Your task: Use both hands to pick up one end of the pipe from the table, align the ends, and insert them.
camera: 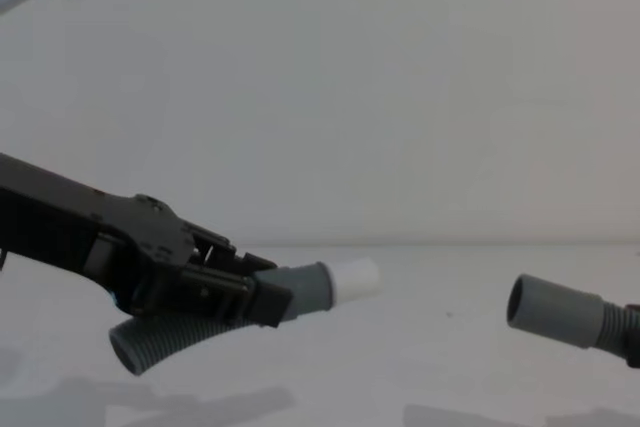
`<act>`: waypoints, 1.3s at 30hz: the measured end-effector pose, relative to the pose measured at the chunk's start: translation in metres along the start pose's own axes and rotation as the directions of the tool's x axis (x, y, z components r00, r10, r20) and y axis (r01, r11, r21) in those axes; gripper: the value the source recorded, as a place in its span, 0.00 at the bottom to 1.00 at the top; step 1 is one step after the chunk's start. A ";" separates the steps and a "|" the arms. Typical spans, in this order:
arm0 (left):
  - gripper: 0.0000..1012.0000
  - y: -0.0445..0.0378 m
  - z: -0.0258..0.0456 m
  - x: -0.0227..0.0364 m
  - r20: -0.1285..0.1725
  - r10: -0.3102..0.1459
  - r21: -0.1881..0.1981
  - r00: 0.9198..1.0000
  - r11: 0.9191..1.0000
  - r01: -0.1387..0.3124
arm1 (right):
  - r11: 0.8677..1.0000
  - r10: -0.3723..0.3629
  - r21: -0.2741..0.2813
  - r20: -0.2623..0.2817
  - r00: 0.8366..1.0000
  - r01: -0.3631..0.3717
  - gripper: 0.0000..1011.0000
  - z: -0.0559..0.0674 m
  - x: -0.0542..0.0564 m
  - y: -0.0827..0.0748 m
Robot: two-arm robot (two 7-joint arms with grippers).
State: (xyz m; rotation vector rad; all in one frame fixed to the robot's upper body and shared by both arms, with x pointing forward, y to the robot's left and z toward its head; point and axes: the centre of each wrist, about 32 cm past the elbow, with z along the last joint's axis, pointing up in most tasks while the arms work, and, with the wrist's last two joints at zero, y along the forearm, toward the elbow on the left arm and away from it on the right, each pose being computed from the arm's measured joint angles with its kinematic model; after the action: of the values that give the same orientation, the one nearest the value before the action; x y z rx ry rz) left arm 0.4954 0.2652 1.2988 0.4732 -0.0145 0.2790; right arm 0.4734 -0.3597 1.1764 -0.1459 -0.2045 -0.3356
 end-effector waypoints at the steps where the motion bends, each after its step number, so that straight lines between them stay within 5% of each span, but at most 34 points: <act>1: 0.35 -0.0006 0.0010 0.0015 0.002 -0.013 0.003 1.000 1.000 0.013 | 1.000 0.004 0.001 0.001 1.000 -0.004 0.13 0.000 0.000 0.000; 17: 0.35 -0.0072 0.0077 0.0104 0.002 -0.103 0.027 0.995 0.994 0.103 | 0.998 0.055 0.010 0.004 0.998 -0.055 0.13 0.005 0.003 -0.006; 39: 0.35 -0.0096 0.0101 0.0133 0.000 -0.131 0.035 0.991 0.991 0.131 | 0.997 0.077 0.011 0.004 0.997 -0.077 0.13 0.008 0.003 -0.009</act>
State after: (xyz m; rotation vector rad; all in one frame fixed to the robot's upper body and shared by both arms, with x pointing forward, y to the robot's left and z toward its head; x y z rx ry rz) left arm 0.5113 0.2560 1.3045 0.5071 0.0195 0.1497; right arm 0.4719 -0.3673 1.1855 -0.1427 -0.2033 -0.2577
